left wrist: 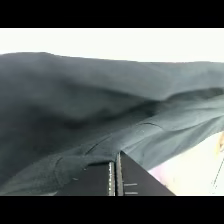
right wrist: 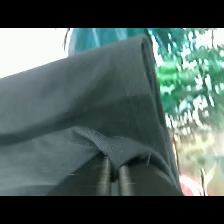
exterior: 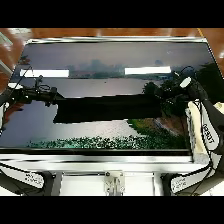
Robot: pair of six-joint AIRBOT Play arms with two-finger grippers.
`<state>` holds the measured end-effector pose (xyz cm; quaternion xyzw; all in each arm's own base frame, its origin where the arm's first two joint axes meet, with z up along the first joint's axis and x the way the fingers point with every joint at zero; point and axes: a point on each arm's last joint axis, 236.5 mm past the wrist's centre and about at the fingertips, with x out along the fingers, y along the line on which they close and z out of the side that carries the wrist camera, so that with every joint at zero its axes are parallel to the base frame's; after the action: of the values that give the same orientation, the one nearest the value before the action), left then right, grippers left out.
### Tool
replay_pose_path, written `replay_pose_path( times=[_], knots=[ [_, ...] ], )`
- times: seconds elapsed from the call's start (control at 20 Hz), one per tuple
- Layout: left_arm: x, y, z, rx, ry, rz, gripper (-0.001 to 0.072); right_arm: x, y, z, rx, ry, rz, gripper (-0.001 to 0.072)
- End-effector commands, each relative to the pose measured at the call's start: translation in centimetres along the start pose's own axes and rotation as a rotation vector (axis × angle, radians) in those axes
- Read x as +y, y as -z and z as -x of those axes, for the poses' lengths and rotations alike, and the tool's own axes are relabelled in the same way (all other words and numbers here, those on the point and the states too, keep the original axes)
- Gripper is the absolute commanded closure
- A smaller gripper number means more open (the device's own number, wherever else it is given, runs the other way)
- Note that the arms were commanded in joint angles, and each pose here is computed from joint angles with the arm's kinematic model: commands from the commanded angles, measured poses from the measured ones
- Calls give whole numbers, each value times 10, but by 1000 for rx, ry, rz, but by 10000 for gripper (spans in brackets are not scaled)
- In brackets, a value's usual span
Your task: Fold the shirts.
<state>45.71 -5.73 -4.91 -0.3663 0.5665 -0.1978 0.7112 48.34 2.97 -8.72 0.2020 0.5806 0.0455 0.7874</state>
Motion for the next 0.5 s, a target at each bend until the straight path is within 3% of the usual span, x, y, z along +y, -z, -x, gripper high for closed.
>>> replay_pose_path(
  times=[0.0, 0.05, 0.1, 0.25, 0.3, 0.45],
  knots=[
    [10, 1, -9, 26, 5, 43, 401, 6, -10, -5, -36, -27, 2, 155],
    [10, 1, -5, 24, 9, 48, 148, 8, -12, 2, -35, -31, 35, 75],
    [11, 0, 3, 20, 14, 59, 98, 5, -13, 11, -35, -15, 71, 75],
    [10, -5, 33, -15, 27, 77, 119, -28, -12, 41, -21, 57, 64, 74],
    [7, -5, 43, -26, 31, 69, 178, -39, -4, 43, 18, 56, -1, 75],
    [-10, -4, 60, -45, 36, 23, 208, -36, 19, 25, 131, -65, -128, 74]
  ],
)
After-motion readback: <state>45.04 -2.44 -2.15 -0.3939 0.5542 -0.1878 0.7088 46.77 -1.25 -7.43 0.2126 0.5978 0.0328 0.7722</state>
